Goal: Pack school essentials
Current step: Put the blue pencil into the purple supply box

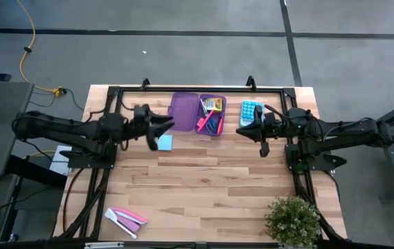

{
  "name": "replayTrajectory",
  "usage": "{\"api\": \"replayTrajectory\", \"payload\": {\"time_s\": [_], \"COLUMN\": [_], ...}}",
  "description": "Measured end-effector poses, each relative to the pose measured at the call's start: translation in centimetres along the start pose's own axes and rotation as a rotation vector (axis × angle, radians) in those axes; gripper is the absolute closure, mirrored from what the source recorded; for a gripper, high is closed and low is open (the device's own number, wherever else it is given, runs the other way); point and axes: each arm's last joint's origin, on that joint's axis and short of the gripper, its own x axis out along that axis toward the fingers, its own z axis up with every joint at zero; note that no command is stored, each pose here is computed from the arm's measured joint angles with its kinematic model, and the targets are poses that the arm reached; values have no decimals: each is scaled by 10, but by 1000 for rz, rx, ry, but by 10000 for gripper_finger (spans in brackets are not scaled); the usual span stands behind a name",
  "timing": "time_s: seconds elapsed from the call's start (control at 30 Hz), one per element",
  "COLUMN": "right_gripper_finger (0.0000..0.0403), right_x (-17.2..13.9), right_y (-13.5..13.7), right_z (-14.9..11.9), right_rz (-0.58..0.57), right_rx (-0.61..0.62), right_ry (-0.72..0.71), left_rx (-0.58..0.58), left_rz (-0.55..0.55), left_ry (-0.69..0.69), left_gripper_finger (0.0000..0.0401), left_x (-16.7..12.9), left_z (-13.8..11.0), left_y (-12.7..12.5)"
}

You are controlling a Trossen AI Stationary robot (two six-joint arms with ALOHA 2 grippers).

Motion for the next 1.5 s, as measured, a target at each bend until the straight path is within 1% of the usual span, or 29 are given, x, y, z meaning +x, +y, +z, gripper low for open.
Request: {"api": "replayTrajectory", "payload": {"time_s": [0.07,0.17,0.23,0.3,0.33,0.4,0.47,0.5,0.63,0.8,0.93,1.13,1.27,1.4,1.5], "right_gripper_finger": [402,402,402,402,402,402,402,402,402,402,402,402,402,402,402], "right_x": [0,0,0,0,0,0,0,0,0,0,0,0,0,0,0], "right_y": [0,0,0,0,0,-1,-1,-1,-1,-1,-1,-1,-1,-1,-1], "right_z": [0,0,0,-1,-2,-3,-4,-5,-6,-6,-6,-6,-6,-6,-6], "right_rz": [-5,-9,-9,-11,-11,-13,-16,-17,-17,-17,-17,-17,-17,-17,-17], "right_rx": [0,0,1,2,8,20,23,22,22,25,23,25,39,45,45], "right_ry": [0,0,4,13,19,31,44,51,58,59,59,60,61,63,63], "left_rx": [-30,-72,-85,-83,-89,-129,-172,-191,-282,-264,-254,-260,-288,-301,-283], "left_rz": [151,419,585,738,800,883,937,943,889,893,908,911,922,855,816], "left_ry": [92,260,389,543,602,746,916,975,1157,1318,1388,1445,1489,1528,1542], "left_gripper_finger": [275,275,275,275,275,275,275,275,275,275,275,275,275,275,275], "left_x": [3,1,-1,-7,-9,-13,-18,-19,-15,-9,-4,2,2,2,2], "left_z": [4,12,12,4,1,-6,-18,-22,-45,-66,-79,-95,-103,-107,-108], "left_y": [10,31,48,68,77,95,112,119,142,160,172,187,195,201,202]}}
